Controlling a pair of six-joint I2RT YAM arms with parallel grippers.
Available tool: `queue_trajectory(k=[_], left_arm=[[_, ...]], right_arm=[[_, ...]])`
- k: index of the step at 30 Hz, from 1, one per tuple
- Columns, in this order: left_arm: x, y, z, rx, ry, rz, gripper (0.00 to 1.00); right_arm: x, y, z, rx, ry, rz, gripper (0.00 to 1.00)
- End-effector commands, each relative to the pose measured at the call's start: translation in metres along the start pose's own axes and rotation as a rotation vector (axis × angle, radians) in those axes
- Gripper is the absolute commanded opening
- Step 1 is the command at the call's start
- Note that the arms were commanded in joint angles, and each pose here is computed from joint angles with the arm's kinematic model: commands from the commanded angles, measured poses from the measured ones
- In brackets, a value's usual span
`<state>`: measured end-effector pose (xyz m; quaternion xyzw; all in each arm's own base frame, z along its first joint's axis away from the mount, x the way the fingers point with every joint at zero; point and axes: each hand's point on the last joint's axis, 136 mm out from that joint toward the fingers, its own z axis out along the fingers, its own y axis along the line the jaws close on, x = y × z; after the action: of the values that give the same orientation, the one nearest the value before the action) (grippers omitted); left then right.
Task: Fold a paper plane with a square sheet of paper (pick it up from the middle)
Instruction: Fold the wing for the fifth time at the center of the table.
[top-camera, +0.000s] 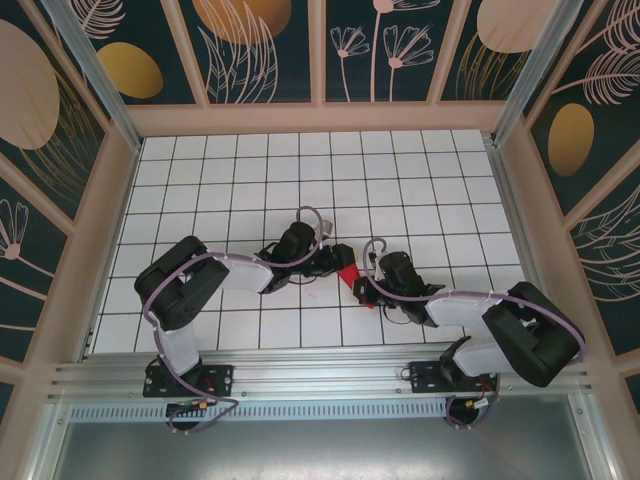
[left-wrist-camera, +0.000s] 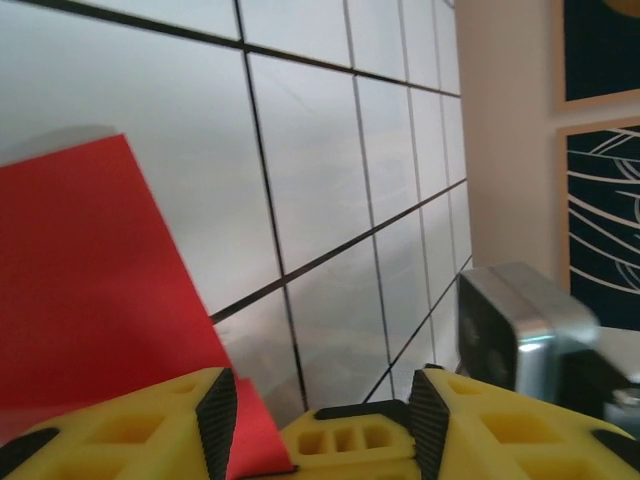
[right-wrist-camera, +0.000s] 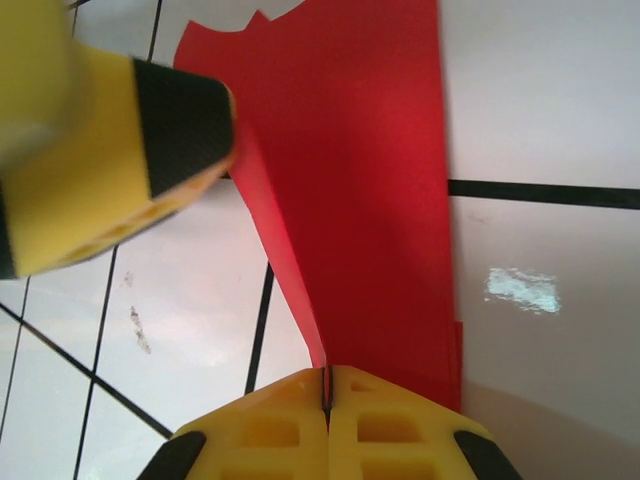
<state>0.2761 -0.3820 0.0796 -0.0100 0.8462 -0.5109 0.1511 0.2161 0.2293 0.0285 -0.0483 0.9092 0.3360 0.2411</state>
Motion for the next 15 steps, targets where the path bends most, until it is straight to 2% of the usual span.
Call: queue_trajectory(k=[1,15], left_arm=[[-0.004,-0.012,-0.014,0.015,-0.044,0.045,0.52],[-0.004,-0.009,-0.035,-0.004,-0.102,0.050,0.52]], right_arm=[[-0.003,0.011,-0.004,-0.056,-0.005,0.020,0.04],[0.004,-0.001,0.000,-0.032,-0.007,0.060,0.04]])
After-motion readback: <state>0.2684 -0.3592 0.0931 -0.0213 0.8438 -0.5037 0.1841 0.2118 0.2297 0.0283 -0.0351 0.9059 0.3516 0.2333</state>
